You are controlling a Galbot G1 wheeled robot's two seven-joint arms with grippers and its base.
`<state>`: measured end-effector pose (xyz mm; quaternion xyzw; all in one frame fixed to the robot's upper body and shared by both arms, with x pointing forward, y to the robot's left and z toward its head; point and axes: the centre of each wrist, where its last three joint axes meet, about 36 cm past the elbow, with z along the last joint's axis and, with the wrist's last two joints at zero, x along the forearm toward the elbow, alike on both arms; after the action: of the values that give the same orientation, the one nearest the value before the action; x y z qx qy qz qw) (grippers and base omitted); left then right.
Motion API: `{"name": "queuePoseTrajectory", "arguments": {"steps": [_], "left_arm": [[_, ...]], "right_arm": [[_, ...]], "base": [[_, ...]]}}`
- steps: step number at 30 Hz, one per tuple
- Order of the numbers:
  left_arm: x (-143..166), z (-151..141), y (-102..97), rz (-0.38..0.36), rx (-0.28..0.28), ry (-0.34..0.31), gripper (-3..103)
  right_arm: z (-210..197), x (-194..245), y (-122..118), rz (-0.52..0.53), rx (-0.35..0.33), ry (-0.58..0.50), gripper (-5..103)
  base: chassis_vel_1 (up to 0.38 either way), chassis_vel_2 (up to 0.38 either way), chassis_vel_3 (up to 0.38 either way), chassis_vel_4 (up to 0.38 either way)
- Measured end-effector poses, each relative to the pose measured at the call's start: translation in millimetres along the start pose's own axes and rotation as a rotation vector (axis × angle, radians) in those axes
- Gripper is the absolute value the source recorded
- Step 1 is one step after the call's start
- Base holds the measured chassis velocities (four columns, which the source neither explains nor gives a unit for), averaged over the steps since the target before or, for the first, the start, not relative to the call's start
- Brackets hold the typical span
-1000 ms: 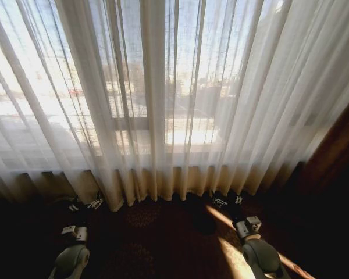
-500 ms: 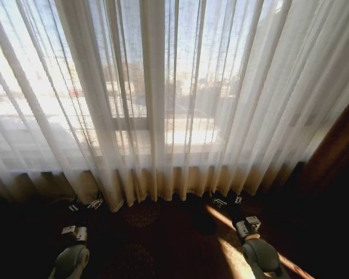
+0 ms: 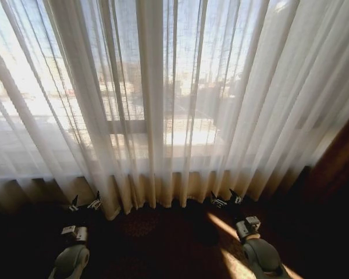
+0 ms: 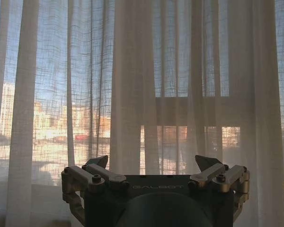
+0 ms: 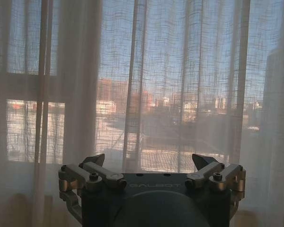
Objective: Open the curtains by pulling them apart, changing their state from closed to fully open.
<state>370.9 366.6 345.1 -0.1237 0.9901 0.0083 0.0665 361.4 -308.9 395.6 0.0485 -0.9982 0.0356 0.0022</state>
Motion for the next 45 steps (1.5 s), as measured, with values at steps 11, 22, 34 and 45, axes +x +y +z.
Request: {"name": "queuePoseTrajectory", "arguments": {"steps": [11,22,34,45], "left_arm": [[-0.1,-0.1,0.1,0.000,0.000,0.000,100],[-0.1,-0.1,0.0,0.000,0.000,0.000,100],[0.1,0.1,0.0,0.000,0.000,0.000,100],[-0.1,0.0,0.0,0.000,0.000,0.000,100]], "right_arm": [[2.3,-3.5,1.0,0.005,-0.005,-0.012,100],[9.5,-8.4,3.6,0.022,-0.019,-0.039,100],[20.5,-19.7,9.2,0.006,-0.012,-0.042,100],[26.3,-55.1,5.6,0.035,0.006,-0.074,100]], "base": [[-0.238,0.459,0.266,-0.484],[-0.269,0.345,0.268,-0.348],[-0.062,0.054,0.058,-0.032],[-0.035,0.035,0.028,-0.036]]}}
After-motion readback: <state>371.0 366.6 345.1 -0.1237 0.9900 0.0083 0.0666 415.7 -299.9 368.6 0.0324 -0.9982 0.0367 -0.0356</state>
